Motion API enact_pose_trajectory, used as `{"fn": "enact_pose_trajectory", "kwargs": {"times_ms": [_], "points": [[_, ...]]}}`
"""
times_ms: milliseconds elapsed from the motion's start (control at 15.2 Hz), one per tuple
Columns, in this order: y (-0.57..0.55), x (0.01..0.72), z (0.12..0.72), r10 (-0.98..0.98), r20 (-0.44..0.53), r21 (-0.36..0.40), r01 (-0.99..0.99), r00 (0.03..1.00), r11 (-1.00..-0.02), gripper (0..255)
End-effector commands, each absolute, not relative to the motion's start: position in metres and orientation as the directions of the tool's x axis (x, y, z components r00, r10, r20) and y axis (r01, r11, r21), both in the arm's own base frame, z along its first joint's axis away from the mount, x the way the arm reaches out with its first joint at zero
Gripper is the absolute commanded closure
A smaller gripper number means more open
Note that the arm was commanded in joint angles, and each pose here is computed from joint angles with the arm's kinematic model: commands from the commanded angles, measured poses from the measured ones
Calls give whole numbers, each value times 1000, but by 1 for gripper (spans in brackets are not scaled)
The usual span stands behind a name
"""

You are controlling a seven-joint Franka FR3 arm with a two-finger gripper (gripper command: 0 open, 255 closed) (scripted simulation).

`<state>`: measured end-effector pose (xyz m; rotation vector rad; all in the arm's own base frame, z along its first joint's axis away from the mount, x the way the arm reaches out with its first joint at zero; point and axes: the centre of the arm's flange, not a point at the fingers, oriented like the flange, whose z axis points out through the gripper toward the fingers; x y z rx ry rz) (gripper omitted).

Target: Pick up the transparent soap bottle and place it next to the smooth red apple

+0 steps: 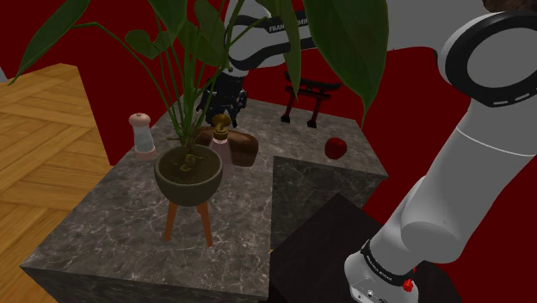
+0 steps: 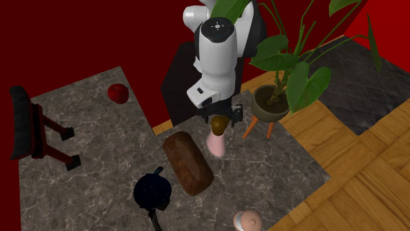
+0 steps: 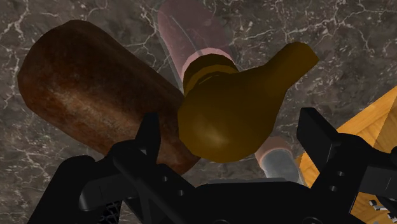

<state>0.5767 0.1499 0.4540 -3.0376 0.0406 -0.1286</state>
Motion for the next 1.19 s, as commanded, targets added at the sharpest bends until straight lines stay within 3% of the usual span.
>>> {"fn": "enact_pose_trajectory", "kwargs": {"times_ms": [0, 66, 132, 726, 1122], "points": [[150, 577, 454, -31, 83, -102, -22, 996, -995, 0], [150, 577, 454, -31, 83, -102, -22, 996, -995, 0], [150, 577, 454, -31, 83, -102, -22, 996, -995, 255], [150, 577, 454, -31, 83, -102, -22, 996, -995, 255], [150, 577, 486, -31, 83, -102, -22, 996, -995, 255]]}}
